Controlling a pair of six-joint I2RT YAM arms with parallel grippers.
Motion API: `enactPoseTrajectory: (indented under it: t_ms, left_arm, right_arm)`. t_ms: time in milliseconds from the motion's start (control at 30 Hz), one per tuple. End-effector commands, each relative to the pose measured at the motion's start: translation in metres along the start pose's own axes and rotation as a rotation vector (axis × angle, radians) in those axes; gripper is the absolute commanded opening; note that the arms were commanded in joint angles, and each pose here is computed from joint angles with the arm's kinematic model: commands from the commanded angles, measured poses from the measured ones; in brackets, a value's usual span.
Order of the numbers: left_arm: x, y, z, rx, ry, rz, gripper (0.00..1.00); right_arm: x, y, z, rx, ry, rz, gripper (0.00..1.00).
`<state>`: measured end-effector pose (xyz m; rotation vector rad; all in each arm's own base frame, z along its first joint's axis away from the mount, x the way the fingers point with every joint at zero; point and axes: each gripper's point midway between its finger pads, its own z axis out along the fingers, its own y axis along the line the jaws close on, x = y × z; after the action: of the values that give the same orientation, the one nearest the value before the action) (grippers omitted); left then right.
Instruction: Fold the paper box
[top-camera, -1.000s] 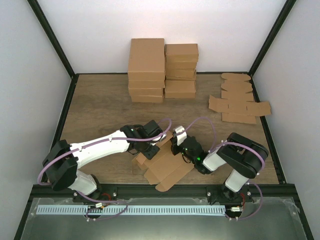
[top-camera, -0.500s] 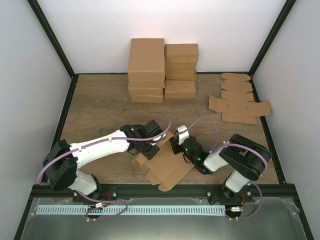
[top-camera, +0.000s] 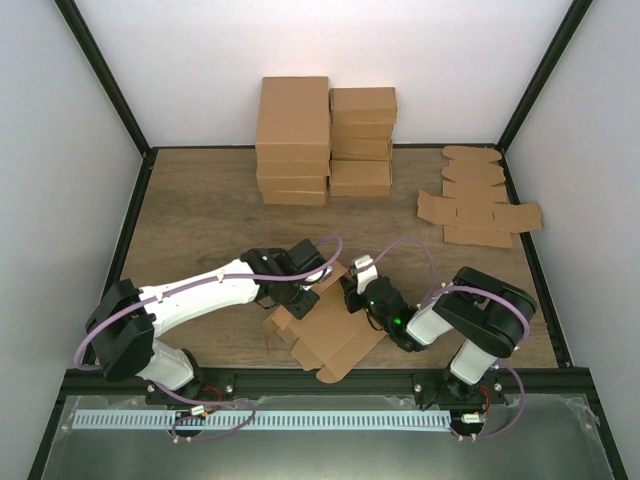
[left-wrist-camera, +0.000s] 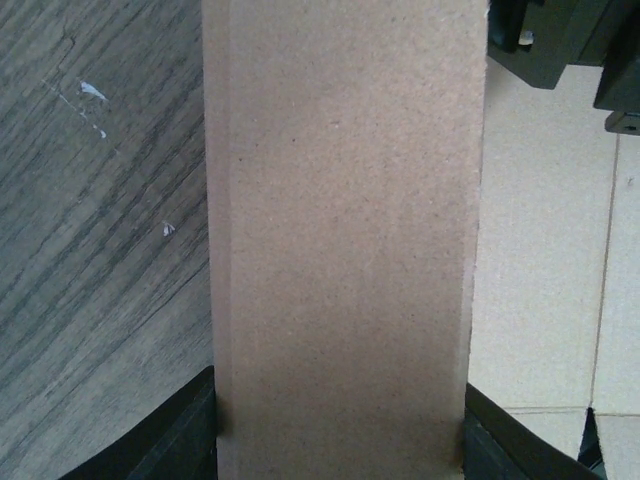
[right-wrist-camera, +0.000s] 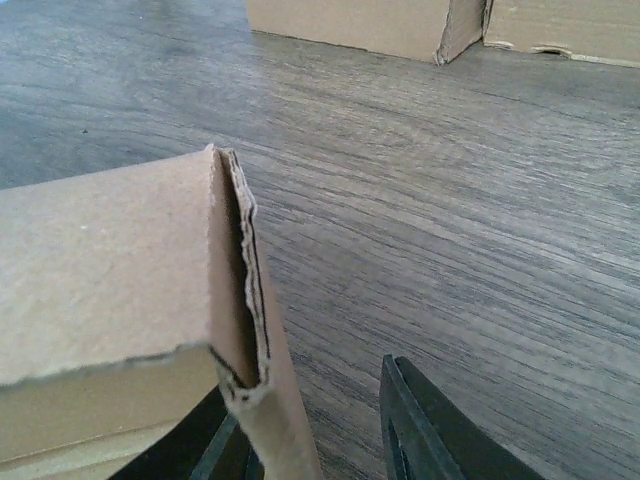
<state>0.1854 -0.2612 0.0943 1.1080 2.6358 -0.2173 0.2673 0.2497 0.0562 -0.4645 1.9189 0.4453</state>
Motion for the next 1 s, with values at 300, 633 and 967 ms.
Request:
enactPoseTrajectory:
  t_ms: [300, 633, 967]
  left_arm:
    - [0.001, -0.010, 0.000, 0.048, 0.016, 0.001, 0.52]
    - [-0.003, -0.018, 0.003, 0.093, 0.010, 0.003, 0.52]
    - [-0.035, -0.008, -0.041, 0.045, -0.159, -0.069, 0.89]
  right_arm:
    - [-0.017, 0.003, 0.002, 0.000, -0.082, -0.036, 0.27]
    - [-0.016, 0.005, 0.006, -0.003, -0.078, -0.045, 0.01]
    - [-0.019, -0.001, 0.001, 0.022, -0.083, -0.014, 0.01]
